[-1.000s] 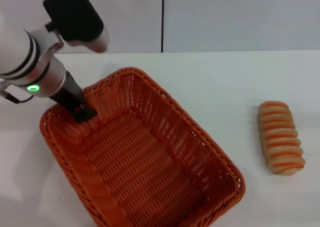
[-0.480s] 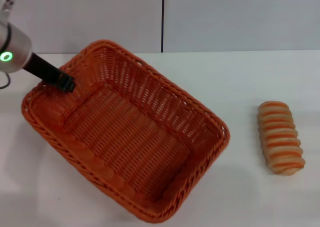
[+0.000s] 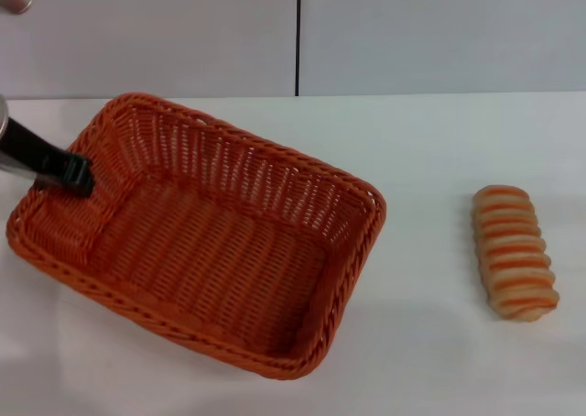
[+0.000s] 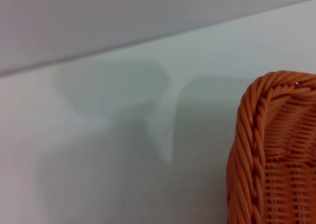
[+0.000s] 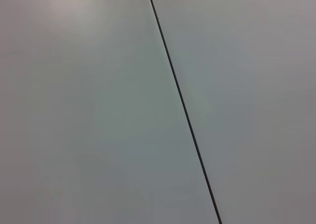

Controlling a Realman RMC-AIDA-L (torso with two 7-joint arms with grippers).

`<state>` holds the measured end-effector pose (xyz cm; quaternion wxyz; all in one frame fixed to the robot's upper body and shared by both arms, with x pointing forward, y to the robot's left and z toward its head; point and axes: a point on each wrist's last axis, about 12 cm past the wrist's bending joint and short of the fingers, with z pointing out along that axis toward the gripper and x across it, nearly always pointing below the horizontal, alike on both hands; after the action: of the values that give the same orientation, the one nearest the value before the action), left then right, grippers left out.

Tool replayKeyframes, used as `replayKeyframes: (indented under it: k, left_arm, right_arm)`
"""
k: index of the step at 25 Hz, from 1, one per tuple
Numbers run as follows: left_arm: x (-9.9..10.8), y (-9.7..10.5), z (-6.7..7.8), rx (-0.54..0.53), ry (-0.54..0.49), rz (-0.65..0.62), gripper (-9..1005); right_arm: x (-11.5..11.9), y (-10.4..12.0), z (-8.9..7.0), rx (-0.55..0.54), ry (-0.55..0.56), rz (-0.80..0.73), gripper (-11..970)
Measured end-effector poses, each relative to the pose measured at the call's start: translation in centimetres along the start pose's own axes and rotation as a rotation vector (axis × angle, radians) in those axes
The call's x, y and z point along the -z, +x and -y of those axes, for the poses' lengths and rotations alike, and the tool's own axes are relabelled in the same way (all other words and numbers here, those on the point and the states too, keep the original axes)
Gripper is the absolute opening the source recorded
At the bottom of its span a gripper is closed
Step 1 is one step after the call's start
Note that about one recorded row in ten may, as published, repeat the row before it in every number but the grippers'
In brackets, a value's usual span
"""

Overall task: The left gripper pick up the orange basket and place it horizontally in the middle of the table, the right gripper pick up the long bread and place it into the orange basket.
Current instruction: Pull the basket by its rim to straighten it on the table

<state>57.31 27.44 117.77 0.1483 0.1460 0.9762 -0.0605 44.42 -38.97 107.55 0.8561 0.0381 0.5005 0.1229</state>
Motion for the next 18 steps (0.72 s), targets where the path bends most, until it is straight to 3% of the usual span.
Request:
replayKeyframes:
  k: [9,16,18]
  left_arm:
    - [-0.1,2.7,0.0,0.074,0.042,-0.030,152]
    - [0.0,3.9,0.2,0.102,0.104,-0.021,132]
    - [-0.5,5.2,0.0,0.132,0.147,-0.027,127]
  right_arm:
    - [-0.3,-0.3,0.2,0.016,-0.034,-0.006,823]
    - [-0.4,-1.2,-1.2,0.127,-0.248,-0.012,824]
    - [-0.3,-1.4,-1.2,0.149,-0.264,-0.008,824]
